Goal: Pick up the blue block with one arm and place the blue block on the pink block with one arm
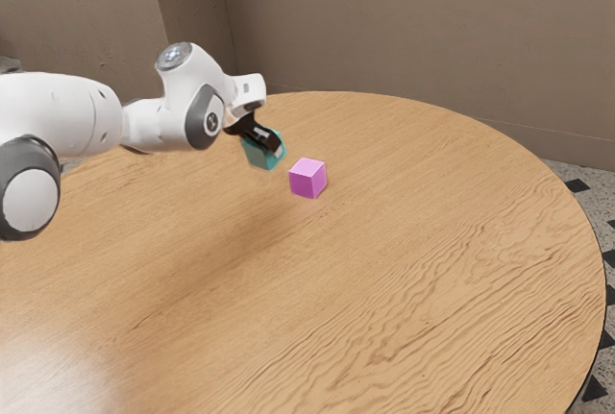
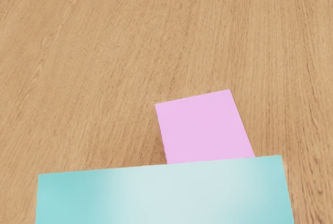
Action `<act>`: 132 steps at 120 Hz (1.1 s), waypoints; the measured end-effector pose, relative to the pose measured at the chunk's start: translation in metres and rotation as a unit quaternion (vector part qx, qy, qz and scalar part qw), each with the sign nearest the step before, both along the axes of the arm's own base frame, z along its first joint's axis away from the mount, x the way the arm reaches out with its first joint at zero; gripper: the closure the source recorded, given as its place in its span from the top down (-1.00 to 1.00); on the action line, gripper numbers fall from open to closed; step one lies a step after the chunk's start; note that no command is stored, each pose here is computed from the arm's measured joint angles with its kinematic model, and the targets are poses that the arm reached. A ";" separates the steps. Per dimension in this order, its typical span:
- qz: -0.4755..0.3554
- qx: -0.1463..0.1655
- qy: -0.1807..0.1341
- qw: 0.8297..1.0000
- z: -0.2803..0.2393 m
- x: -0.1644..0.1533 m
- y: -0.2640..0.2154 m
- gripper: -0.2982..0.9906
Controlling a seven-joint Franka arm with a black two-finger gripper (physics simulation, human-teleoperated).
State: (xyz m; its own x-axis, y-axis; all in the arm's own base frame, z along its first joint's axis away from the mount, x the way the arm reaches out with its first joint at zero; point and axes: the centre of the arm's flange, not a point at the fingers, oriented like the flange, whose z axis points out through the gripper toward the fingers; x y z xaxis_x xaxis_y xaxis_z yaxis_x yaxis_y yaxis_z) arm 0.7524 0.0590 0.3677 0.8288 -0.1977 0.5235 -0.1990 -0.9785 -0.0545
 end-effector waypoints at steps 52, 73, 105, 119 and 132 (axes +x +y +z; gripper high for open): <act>0.006 -0.003 0.039 0.999 -0.025 0.053 -0.015 0.04; 0.014 -0.008 0.034 0.999 -0.025 0.062 -0.024 0.04; 0.019 -0.017 0.034 0.999 -0.029 0.066 -0.039 0.04; 0.024 -0.018 0.037 0.999 -0.036 0.067 -0.040 0.04; 0.029 -0.019 0.038 0.999 -0.040 0.068 -0.039 0.04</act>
State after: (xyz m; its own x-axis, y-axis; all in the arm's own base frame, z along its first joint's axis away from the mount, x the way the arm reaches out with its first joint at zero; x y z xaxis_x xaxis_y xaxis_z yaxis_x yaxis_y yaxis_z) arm 0.8203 0.0201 0.3273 0.8760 -0.1301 0.4643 -0.1445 -0.9895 -0.0047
